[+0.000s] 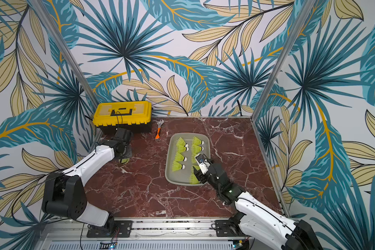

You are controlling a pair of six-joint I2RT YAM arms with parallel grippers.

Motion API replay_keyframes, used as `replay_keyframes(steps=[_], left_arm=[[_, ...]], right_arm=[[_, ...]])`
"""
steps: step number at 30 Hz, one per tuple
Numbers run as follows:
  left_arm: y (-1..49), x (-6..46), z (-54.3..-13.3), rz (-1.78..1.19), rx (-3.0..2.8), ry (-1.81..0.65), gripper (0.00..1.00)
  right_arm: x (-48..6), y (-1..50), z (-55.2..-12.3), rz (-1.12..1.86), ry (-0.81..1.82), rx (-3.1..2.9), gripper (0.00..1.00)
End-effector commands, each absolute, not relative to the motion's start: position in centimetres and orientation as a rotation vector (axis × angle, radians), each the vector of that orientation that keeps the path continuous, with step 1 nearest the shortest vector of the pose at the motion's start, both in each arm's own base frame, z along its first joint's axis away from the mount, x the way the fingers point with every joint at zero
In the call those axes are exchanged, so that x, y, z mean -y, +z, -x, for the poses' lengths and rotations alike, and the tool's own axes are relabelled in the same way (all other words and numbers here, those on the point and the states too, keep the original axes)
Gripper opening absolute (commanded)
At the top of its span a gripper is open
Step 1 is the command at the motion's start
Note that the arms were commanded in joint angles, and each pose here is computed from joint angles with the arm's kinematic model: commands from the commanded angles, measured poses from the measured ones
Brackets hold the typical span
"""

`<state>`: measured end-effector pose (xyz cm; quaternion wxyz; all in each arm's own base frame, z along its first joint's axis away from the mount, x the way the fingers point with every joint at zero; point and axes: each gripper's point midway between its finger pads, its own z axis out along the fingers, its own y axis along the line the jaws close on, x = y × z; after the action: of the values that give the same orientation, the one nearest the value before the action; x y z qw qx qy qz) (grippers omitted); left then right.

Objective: Put the shuttlecocks into the storage box
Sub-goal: Adjust the shuttlecock at the center of the board.

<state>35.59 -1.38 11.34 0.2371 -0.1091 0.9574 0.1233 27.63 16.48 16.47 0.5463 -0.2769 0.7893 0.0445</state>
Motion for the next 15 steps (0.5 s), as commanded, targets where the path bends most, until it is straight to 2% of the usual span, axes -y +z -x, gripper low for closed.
replay_keyframes(steps=[1,10,15], left_arm=[[10.3,2.2,-35.1,0.217,-2.658,0.428,0.19],[9.2,7.4,-35.6,-0.025,-2.656,0.452,0.2],[9.3,10.1,-36.1,-0.137,-2.625,0.486,0.28]], right_arm=[[-16.6,16.4,-27.5,0.642,0.127,-1.867,0.74],[-16.2,16.5,-27.2,0.632,0.119,-1.866,0.74],[-16.0,16.6,-27.2,0.63,0.113,-1.867,0.74]])
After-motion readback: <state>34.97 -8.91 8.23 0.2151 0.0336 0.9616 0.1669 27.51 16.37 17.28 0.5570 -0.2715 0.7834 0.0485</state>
